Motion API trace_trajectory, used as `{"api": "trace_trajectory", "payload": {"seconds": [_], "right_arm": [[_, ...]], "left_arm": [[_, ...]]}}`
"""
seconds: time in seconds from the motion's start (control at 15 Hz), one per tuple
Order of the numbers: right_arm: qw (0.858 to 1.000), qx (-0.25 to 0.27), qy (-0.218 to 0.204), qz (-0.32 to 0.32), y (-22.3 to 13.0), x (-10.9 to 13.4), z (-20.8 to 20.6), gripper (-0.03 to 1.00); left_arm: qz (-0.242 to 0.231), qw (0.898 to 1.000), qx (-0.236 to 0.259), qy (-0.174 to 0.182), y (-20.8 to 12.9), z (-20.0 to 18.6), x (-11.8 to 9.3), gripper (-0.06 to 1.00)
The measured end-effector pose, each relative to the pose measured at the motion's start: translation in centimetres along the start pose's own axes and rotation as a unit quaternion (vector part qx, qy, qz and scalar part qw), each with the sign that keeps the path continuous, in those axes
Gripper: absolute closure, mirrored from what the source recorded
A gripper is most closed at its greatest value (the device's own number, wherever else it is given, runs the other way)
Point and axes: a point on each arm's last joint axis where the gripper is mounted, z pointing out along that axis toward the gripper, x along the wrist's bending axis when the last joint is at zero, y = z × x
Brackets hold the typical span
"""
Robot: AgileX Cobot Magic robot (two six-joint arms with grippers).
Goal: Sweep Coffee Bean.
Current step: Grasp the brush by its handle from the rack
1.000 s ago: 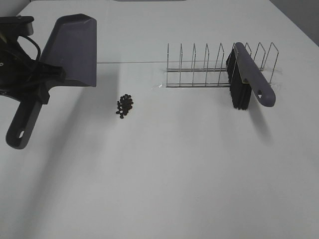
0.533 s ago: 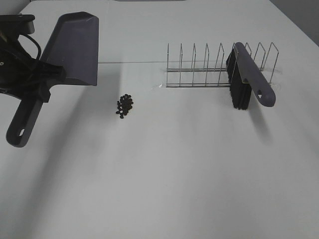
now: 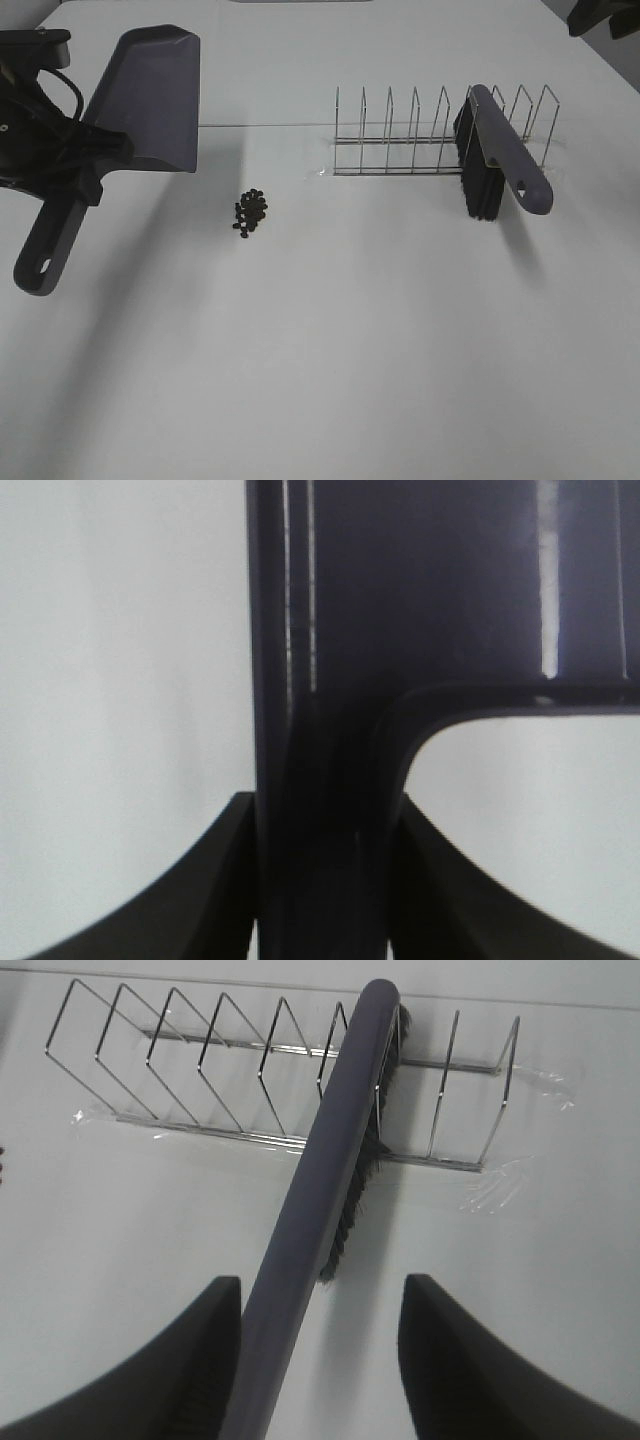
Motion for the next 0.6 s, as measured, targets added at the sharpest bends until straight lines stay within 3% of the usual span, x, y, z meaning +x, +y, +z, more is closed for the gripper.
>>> {"api": "trace_trajectory", "payload": {"seconds": [0.07, 0.33, 0.6], "right_arm": [[1.000, 0.029, 0.005, 0.011, 1.2, -0.7, 2.7, 0.49], [0.999, 0.045, -0.001, 0.010, 3.1, -0.7, 5.8, 0.49], [0.993, 0.098, -0.070, -0.013, 3.5, 2.4, 9.7, 0.47]], "left_arm": [[0.000, 1.000, 0.001, -0.003, 0.0, 0.0, -0.1, 0.59], [0.007, 1.000, 0.001, -0.004, 0.0, 0.0, -0.1, 0.59], [0.007, 1.000, 0.002, -0.005, 0.0, 0.0, -0.1, 0.59]]}}
